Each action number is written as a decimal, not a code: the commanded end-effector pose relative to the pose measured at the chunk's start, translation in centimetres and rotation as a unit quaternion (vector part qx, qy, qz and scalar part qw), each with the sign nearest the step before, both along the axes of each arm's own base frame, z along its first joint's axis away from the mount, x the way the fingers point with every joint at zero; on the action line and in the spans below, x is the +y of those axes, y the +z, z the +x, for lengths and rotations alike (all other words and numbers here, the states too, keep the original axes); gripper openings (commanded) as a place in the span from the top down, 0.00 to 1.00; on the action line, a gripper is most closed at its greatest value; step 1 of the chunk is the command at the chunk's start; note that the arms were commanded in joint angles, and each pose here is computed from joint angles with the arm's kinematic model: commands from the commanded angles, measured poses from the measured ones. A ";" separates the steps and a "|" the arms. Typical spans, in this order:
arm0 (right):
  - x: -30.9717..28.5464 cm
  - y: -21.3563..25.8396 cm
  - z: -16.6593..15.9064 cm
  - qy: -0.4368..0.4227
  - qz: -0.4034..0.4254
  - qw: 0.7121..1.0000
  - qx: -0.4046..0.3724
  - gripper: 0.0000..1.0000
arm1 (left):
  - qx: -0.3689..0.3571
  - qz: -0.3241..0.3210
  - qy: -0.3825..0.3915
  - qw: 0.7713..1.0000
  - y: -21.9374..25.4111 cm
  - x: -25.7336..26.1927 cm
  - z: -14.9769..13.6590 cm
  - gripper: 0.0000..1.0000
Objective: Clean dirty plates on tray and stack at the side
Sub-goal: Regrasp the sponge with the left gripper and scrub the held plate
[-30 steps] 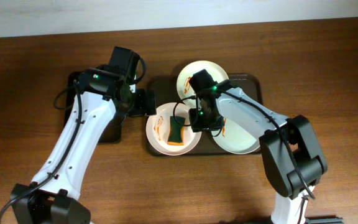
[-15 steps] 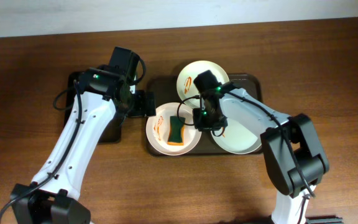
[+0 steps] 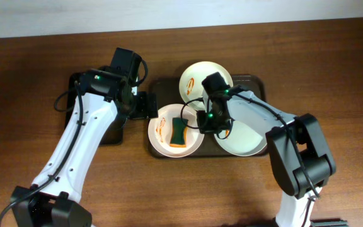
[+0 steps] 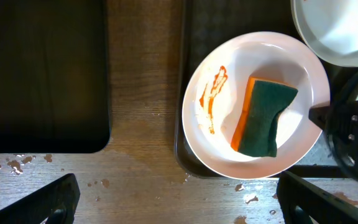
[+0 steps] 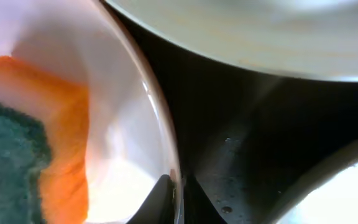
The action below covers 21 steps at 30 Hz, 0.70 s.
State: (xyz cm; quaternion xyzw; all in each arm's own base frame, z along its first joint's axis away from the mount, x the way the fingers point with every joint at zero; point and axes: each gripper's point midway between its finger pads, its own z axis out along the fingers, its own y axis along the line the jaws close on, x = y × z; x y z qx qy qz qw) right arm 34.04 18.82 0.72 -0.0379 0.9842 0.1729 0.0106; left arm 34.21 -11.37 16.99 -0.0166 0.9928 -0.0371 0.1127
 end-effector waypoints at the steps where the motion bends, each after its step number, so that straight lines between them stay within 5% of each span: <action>1: 0.0 -0.2 -0.7 0.020 0.050 0.998 0.020 0.90 | 0.011 0.010 -0.007 1.000 -0.9 0.2 -0.3 0.00; 10: -0.1 -0.5 -0.9 0.016 0.050 0.998 0.024 0.91 | 0.032 -0.104 -0.088 0.990 -5.6 -4.2 -1.5 0.00; 13: -0.1 -0.5 -0.9 0.017 0.051 0.998 0.024 0.93 | 0.034 -0.114 -0.091 0.989 -8.2 -4.4 -2.0 0.26; 21: 0.0 -0.5 -0.7 0.015 0.052 0.998 0.020 0.92 | 0.015 -0.173 -0.115 0.978 -10.0 -6.8 -2.2 0.29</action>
